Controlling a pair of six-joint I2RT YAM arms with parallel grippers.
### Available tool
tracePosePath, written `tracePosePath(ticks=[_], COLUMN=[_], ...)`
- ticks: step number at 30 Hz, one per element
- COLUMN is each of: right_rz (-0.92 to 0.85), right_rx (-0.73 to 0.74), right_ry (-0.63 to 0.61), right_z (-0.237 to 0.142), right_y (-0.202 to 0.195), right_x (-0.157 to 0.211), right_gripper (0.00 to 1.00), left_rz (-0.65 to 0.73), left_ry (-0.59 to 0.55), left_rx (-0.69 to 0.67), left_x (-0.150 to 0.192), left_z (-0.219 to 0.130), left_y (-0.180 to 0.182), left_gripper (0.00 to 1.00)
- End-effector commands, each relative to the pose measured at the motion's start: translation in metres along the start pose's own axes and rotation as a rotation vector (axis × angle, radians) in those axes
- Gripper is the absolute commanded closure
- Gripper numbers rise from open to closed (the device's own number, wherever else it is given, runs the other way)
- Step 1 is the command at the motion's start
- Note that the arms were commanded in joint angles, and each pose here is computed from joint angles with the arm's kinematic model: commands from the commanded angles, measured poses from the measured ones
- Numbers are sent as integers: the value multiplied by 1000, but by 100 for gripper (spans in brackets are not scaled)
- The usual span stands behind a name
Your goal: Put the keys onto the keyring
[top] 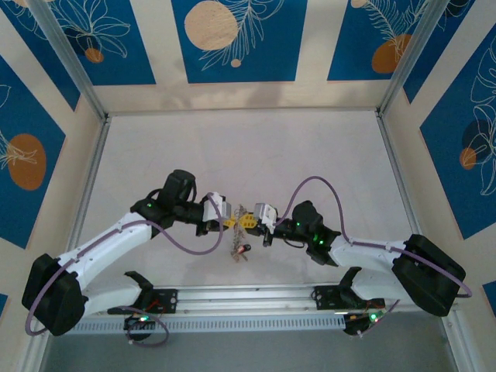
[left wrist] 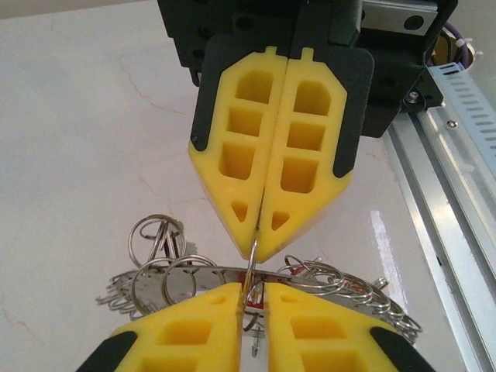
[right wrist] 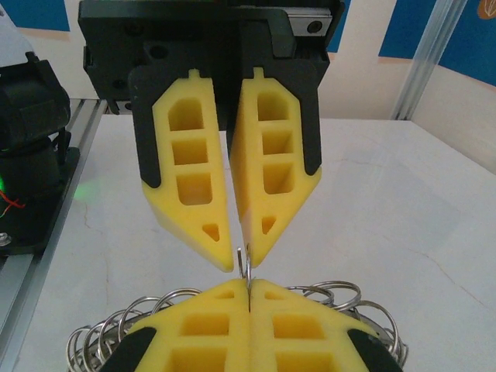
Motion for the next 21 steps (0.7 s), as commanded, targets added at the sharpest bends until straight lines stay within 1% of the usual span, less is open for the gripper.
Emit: tracePosePath(ticks=[1, 3, 4, 6, 7, 12, 15, 17, 18, 21], right_rz=[-47, -46, -45, -42, -42, -56, -110, -151, -158, -142], right_rx=[-40, -44, -46, -46, -45, -47, -38, -3, 1, -21], right_ry=[-103, -101, -102, -103, -103, -72, 31, 79, 96, 160], right_z=[3, 3, 4, 3, 3, 5, 4, 1, -1, -6], right_y=[6, 6, 6, 7, 7, 6, 5, 0, -2, -2], right_x=[-30, -29, -29, -29, -29, -25, -16, -12, -12, -13], right_gripper=[100, 100, 100, 100, 100, 100, 99, 86, 82, 76], left_rz=[8, 0, -2, 1, 6, 17, 11, 0, -6, -17], left_ry=[-18, -14, -14, -23, -26, -10, 19, 73, 98, 156], left_rx=[39, 47, 49, 59, 64, 67, 60, 53, 51, 47], left_x=[-8, -7, -8, -9, -10, -15, -23, -25, -25, -26], left_z=[1, 2, 2, 3, 3, -4, -12, -17, -19, -23], left_y=[-2, -1, 0, 0, 0, -2, 0, 2, 3, 4], left_gripper=[83, 82, 84, 98, 100, 100, 100, 100, 100, 100])
Point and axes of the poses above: each hand's point on the last joint's axis, 136 mm out from that joint toward the fingers, its own z axis out along the fingers, its own y axis along the line the jaws close on, x = y × z, the point moved 5 cm from there along -z, back along the fingers, and after that the axes turned 15 degrees about z, right-handed, at the moved point
